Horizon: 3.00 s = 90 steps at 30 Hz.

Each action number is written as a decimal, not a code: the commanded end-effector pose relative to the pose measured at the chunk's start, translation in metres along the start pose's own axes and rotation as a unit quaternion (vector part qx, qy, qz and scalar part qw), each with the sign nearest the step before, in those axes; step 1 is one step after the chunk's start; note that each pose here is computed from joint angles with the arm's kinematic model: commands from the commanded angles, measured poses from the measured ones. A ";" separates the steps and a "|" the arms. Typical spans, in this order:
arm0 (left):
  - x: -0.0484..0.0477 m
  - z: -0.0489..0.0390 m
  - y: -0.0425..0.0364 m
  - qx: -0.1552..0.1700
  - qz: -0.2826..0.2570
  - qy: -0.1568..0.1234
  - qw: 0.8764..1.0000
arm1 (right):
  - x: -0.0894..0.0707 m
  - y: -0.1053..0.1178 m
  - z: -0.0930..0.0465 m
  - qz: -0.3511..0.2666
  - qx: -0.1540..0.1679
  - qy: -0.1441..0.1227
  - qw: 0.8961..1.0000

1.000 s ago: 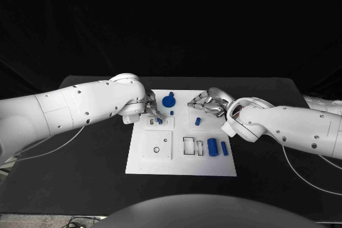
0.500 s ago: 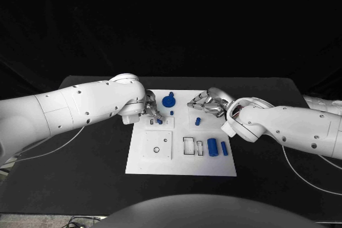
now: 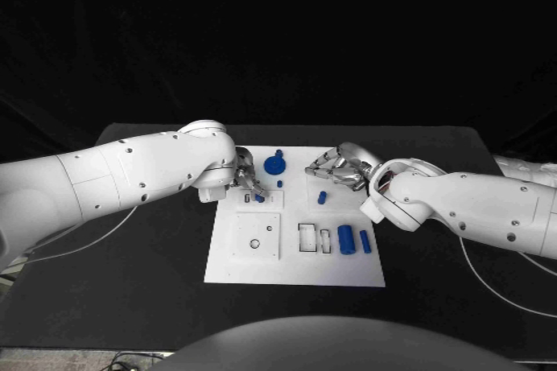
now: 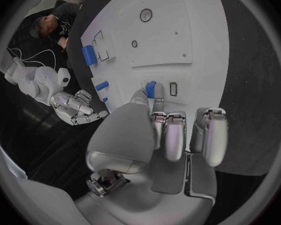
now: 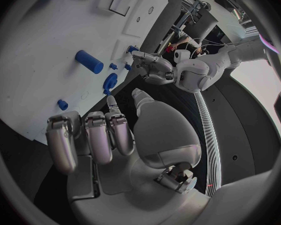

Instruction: Assemble the parts on the task board

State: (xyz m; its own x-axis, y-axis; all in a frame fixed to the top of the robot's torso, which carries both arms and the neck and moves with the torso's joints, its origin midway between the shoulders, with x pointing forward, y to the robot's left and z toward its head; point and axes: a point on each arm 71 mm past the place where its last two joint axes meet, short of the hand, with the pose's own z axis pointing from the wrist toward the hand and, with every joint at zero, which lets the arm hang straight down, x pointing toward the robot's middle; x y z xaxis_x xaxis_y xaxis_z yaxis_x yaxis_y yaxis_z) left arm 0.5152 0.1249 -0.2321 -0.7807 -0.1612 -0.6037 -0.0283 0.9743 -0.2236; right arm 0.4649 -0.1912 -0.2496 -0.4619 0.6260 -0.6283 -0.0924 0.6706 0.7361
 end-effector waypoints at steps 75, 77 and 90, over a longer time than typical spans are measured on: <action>0.0000 0.0017 -0.0051 0.018 0.027 -0.009 0.999 | 0.002 0.001 0.000 -0.003 -0.002 0.005 1.000; 0.0000 0.0018 -0.0051 0.019 0.027 -0.009 0.999 | 0.002 0.001 0.000 -0.003 -0.003 0.005 1.000; 0.0010 0.0016 -0.0020 0.010 0.039 -0.005 0.999 | 0.002 0.001 0.000 -0.003 -0.002 0.005 1.000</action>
State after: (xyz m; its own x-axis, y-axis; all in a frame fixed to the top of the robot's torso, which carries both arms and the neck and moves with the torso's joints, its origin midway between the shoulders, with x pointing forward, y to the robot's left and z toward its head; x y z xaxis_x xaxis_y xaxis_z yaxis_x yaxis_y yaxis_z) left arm 0.5167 0.1237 -0.2332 -0.7685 -0.1150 -0.6295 0.0227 0.9782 -0.2064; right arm 0.4649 -0.1904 -0.2498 -0.4629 0.6257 -0.6279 -0.0920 0.6706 0.7361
